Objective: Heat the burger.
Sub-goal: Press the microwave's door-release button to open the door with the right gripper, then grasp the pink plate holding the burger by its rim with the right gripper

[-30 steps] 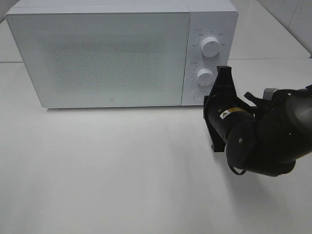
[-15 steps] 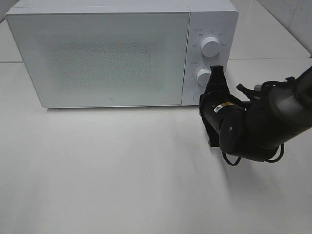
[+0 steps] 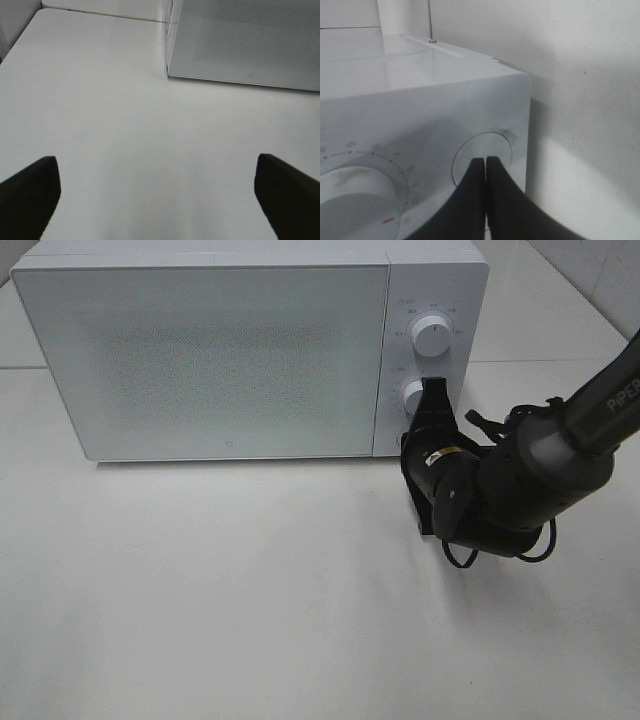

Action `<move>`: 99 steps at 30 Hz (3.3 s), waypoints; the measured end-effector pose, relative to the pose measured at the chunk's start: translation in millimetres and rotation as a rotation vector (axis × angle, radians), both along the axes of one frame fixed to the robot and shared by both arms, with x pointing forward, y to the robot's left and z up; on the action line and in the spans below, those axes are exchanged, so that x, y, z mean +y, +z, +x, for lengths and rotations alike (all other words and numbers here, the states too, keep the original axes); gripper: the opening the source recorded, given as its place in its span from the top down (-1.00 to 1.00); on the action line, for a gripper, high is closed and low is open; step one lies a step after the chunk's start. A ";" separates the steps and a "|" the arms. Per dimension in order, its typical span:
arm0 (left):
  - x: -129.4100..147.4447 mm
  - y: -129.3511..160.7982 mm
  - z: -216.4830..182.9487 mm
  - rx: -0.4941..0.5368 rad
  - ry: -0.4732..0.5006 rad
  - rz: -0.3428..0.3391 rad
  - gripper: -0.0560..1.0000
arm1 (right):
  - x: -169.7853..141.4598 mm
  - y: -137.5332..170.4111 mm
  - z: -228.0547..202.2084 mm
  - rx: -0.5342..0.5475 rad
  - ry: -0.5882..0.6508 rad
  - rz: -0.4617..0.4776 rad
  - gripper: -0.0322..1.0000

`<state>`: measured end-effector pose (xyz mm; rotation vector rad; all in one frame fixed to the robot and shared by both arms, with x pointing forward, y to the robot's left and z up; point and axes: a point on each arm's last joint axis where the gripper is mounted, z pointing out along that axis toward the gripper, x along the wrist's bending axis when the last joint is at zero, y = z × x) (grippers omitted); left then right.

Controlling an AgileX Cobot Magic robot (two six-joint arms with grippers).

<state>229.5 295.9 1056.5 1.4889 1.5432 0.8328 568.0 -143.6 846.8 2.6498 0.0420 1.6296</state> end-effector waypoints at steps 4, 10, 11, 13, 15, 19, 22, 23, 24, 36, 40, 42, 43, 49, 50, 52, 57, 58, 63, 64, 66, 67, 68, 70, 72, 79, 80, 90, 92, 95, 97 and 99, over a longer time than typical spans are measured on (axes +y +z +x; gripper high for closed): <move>0.0 0.0 0.0 0.000 0.000 0.000 -0.95 | -0.2 -3.8 3.2 0.004 -0.006 -0.001 0.93; 0.0 0.0 0.0 0.000 0.000 0.000 -0.95 | -0.9 -5.7 9.8 -0.005 -0.023 0.005 0.93; 0.0 0.0 0.0 0.000 0.000 0.000 -0.95 | -0.9 -5.7 9.8 -0.005 -0.023 0.005 0.93; 0.0 0.0 0.0 0.000 0.000 0.000 -0.95 | -0.4 -5.3 11.0 -0.005 -0.027 0.009 0.93; 0.0 0.0 0.0 0.000 0.000 0.000 -0.95 | -0.3 -5.0 11.4 -0.006 -0.029 0.010 0.93; 0.0 0.0 0.0 0.000 0.000 0.000 -0.95 | -0.2 -4.7 12.7 -0.010 -0.039 0.014 0.93; 0.0 0.0 0.0 0.000 0.000 0.000 -0.95 | 1.1 -3.4 15.4 -0.016 -0.050 0.024 0.93; 0.0 0.0 0.0 0.000 0.000 0.000 -0.95 | 1.7 -3.8 16.0 -0.017 -0.052 0.025 0.93; 0.0 0.0 0.0 0.000 0.000 0.000 -0.95 | 1.7 -3.8 16.0 -0.017 -0.052 0.025 0.93; 0.0 0.0 0.0 0.000 0.000 0.000 -0.95 | 10.1 -10.2 23.9 -0.064 -0.105 0.025 0.93; 0.0 0.0 0.0 0.000 0.000 0.000 -0.95 | 11.1 -10.4 23.5 -0.065 -0.108 0.023 0.93; 0.0 0.0 0.0 0.000 0.000 0.000 -0.95 | 11.0 -10.4 23.5 -0.065 -0.108 0.022 0.93; 0.0 0.0 0.0 0.000 0.000 0.000 -0.95 | 11.1 -10.3 23.3 -0.066 -0.109 0.017 0.93; 0.0 0.0 0.0 0.000 0.000 0.000 -0.95 | 11.6 -8.8 23.1 -0.065 -0.107 0.010 0.93; 0.0 0.0 0.0 0.000 0.000 0.000 -0.95 | 11.8 -8.4 23.0 -0.061 -0.105 0.010 0.93; 0.0 0.0 0.0 0.000 0.000 0.000 -0.95 | 12.2 -7.4 23.0 -0.058 -0.100 0.008 0.93; 0.0 0.0 0.0 0.000 0.000 0.000 -0.95 | 5.3 -2.6 18.9 -0.051 -0.061 -0.012 0.93; 0.0 0.0 0.0 0.000 0.000 0.000 -0.95 | 5.3 -2.6 18.9 -0.051 -0.061 -0.012 0.93; 0.0 0.0 0.0 0.000 0.000 0.000 -0.95 | 3.1 1.1 11.4 -0.053 -0.033 -0.027 0.93; 0.0 0.0 0.0 0.000 0.000 0.000 -0.95 | 2.5 2.2 9.9 -0.052 -0.029 -0.029 0.93; 0.0 0.0 0.0 0.000 0.000 0.000 -0.95 | 1.8 4.7 6.4 -0.040 -0.014 -0.029 0.93; 0.0 0.0 0.0 0.000 0.000 0.000 -0.95 | 1.9 7.1 4.4 -0.038 -0.007 -0.028 0.93; 0.0 0.0 0.0 0.000 0.000 0.000 -0.95 | 1.3 13.5 1.8 -0.051 0.000 -0.026 0.93; 0.0 0.0 0.0 0.000 0.000 0.000 -0.95 | 0.6 18.2 -1.3 -0.052 0.012 -0.028 0.93; 0.0 0.0 0.0 0.000 0.000 0.000 -0.95 | 0.2 19.2 -3.3 -0.045 0.018 -0.030 0.93; 0.0 0.0 0.0 0.000 0.000 0.000 -0.95 | -2.6 23.6 -22.4 0.053 0.138 -0.096 0.93; 0.0 0.0 0.0 0.000 0.000 0.000 -0.95 | -2.0 27.5 -27.7 0.077 0.197 -0.129 0.93; 0.0 0.0 0.0 0.000 0.000 0.000 -0.95 | 5.0 52.0 -47.8 0.144 0.562 -0.392 0.93; 0.0 0.0 0.0 0.000 0.000 0.000 -0.95 | 6.2 56.5 -53.0 0.165 0.657 -0.464 0.93; 0.0 0.0 0.0 0.000 0.000 0.000 -0.95 | 7.1 65.4 -60.5 0.176 0.800 -0.579 0.92; 0.0 0.0 0.0 0.000 0.000 0.000 -0.95 | 7.2 69.8 -65.9 0.190 0.886 -0.639 0.92; 0.0 0.0 0.0 0.000 0.000 0.000 -0.95 | 6.9 76.4 -75.2 0.211 1.023 -0.720 0.91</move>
